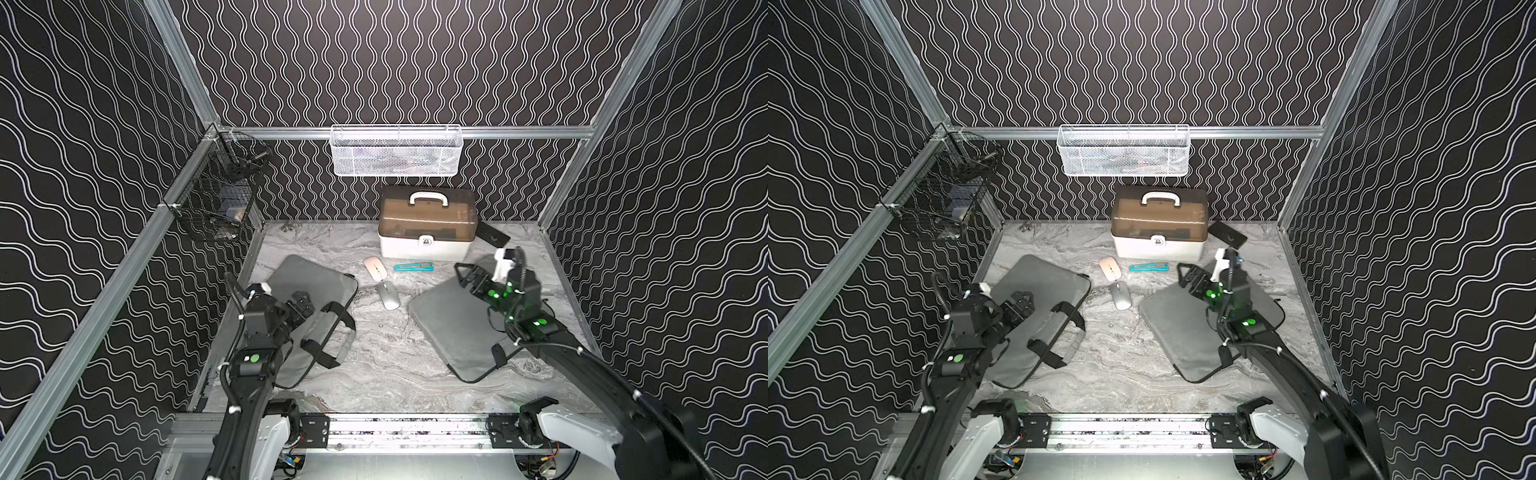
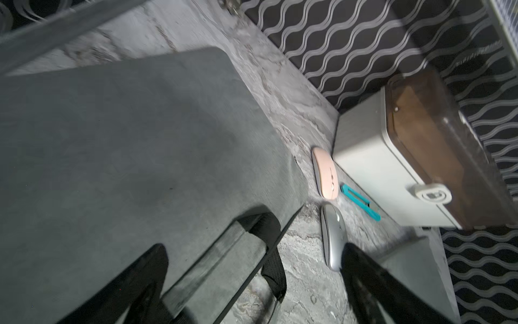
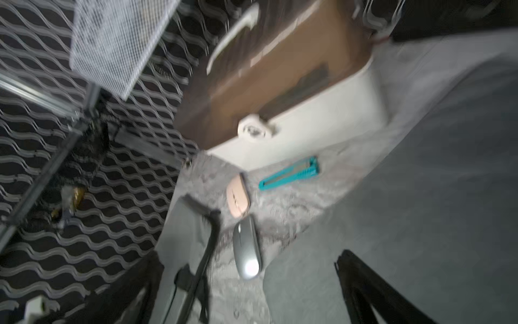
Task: Put the mouse into the laptop bag
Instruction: Adjust the zippered laptop bag at the center of the board.
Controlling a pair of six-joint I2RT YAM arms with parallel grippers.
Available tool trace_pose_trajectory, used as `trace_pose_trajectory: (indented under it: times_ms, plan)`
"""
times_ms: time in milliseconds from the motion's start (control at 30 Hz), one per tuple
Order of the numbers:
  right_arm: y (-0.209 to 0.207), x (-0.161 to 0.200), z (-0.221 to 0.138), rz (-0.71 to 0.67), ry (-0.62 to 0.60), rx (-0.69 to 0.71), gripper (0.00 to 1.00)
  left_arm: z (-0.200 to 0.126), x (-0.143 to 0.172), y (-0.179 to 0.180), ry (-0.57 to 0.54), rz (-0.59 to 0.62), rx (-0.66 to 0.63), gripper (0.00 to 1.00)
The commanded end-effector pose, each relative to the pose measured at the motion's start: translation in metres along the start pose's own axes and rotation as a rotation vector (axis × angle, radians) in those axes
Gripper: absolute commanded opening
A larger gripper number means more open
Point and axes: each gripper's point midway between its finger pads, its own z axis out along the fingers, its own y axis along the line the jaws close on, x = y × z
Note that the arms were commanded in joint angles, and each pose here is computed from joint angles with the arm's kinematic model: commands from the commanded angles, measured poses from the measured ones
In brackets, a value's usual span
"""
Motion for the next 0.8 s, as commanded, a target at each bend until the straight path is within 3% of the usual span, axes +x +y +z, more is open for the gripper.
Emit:
trace_pose_trajectory:
  times_ms: [0, 133, 267, 367, 500, 767]
  plan:
    - [0.028, 0.053, 0.023, -0.036, 0.14, -0.05, 1.0, -0.022, 0.011, 0.048, -0.005, -0.085, -0.236, 0.99]
    - [0.078, 0.123, 0.057, -0.103, 0.306, -0.118, 1.0, -0.038, 0.016, 0.067, -0.045, -0.152, -0.301, 0.99]
    - [0.11, 0.192, 0.087, -0.166, 0.449, -0.144, 1.0, -0.057, 0.024, 0.106, -0.075, -0.25, -0.518, 0.99]
    - [0.121, 0.226, 0.106, -0.17, 0.522, -0.133, 1.0, -0.05, 0.028, 0.105, -0.052, -0.243, -0.508, 0.99]
    - [0.133, 0.248, 0.125, -0.18, 0.563, -0.135, 1.0, -0.052, 0.033, 0.11, -0.012, -0.26, -0.562, 0.99]
    - [0.127, 0.28, 0.167, -0.175, 0.617, -0.096, 0.97, -0.056, 0.039, 0.107, -0.012, -0.298, -0.515, 0.99]
